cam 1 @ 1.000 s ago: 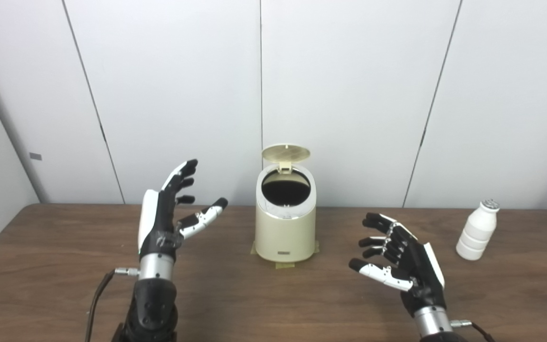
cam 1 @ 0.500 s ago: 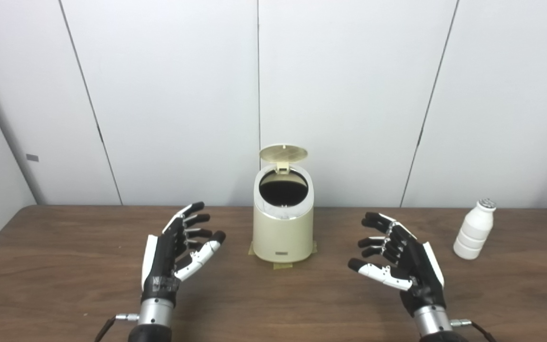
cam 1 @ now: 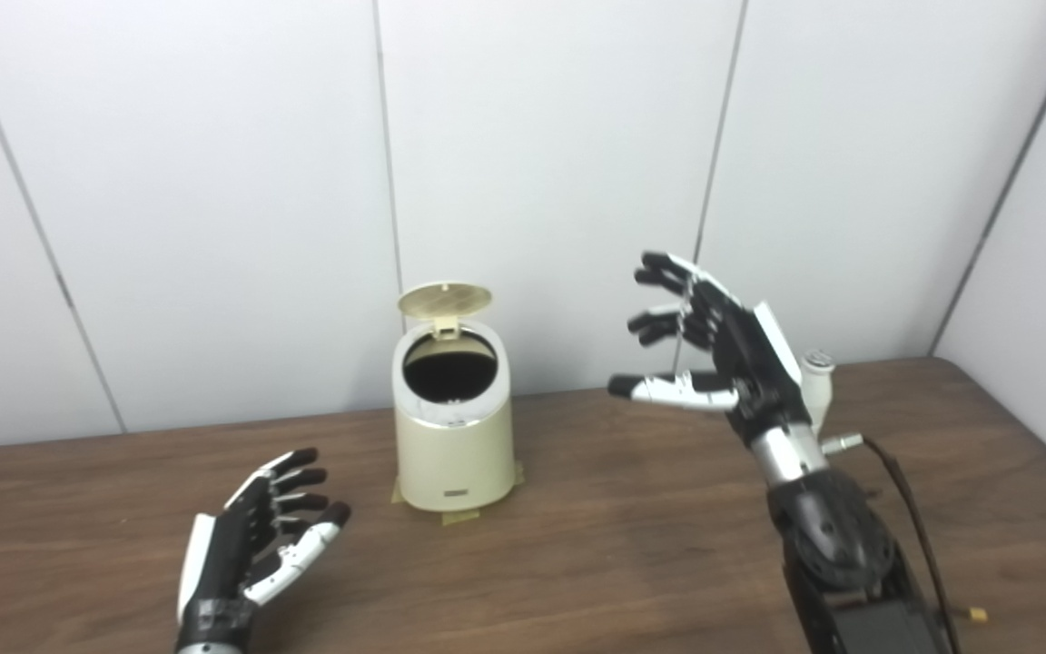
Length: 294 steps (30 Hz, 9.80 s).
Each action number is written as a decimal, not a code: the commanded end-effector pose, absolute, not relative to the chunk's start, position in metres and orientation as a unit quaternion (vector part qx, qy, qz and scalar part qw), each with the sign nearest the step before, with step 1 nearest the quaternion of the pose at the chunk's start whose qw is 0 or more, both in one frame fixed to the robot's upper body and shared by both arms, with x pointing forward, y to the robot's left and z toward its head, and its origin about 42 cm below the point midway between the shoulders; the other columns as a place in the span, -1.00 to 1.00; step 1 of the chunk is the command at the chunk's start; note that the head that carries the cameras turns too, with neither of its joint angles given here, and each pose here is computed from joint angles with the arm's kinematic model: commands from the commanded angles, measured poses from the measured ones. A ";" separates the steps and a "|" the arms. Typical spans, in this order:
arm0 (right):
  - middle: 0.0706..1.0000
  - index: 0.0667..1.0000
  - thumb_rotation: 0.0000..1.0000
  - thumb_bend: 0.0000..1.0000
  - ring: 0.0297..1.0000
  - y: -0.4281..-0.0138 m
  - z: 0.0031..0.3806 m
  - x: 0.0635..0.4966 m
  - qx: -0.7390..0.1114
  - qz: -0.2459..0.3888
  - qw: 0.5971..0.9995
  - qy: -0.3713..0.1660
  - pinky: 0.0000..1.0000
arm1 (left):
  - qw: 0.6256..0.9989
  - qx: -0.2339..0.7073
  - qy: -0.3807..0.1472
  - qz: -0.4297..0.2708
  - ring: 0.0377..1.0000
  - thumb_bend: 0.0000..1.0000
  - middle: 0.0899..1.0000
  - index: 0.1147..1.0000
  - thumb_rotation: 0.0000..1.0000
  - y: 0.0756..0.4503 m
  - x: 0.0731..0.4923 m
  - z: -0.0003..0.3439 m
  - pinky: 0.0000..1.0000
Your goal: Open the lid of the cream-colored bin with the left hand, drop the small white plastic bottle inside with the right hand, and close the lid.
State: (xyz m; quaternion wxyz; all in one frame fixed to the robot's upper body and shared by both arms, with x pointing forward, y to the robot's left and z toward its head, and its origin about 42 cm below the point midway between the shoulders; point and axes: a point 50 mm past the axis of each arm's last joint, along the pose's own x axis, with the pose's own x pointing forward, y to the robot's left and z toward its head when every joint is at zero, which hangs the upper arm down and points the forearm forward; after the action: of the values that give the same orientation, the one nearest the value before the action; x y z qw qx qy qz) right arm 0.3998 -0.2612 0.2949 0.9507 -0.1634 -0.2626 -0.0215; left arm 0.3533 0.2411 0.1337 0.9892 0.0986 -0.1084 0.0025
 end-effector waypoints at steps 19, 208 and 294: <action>0.78 0.67 -0.78 0.56 0.67 -0.393 0.395 0.402 -0.289 -0.150 0.925 -0.198 0.48 | 0.982 0.113 -0.151 -0.002 0.37 0.11 0.49 0.63 -0.62 0.262 0.369 0.155 0.11; -0.10 0.00 -1.00 0.03 -0.27 -0.108 0.285 0.494 -0.085 0.022 0.971 -0.223 -0.39 | 0.984 0.094 -0.147 -0.021 0.33 0.22 0.43 0.56 -0.78 0.195 0.363 0.151 0.16; 0.42 0.42 -1.00 0.67 0.14 -0.132 0.248 0.500 -0.197 0.115 0.952 -0.206 0.07 | 0.986 0.089 -0.135 -0.029 0.35 0.23 0.45 0.54 -0.89 0.193 0.357 0.159 0.16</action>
State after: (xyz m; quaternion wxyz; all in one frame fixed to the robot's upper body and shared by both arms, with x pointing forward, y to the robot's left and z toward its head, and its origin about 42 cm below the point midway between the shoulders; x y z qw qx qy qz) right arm 0.4953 -0.1282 0.2368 0.9530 -0.1906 -0.2028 0.1197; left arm 0.3498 0.1961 0.1393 0.9903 0.0914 -0.1010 -0.0268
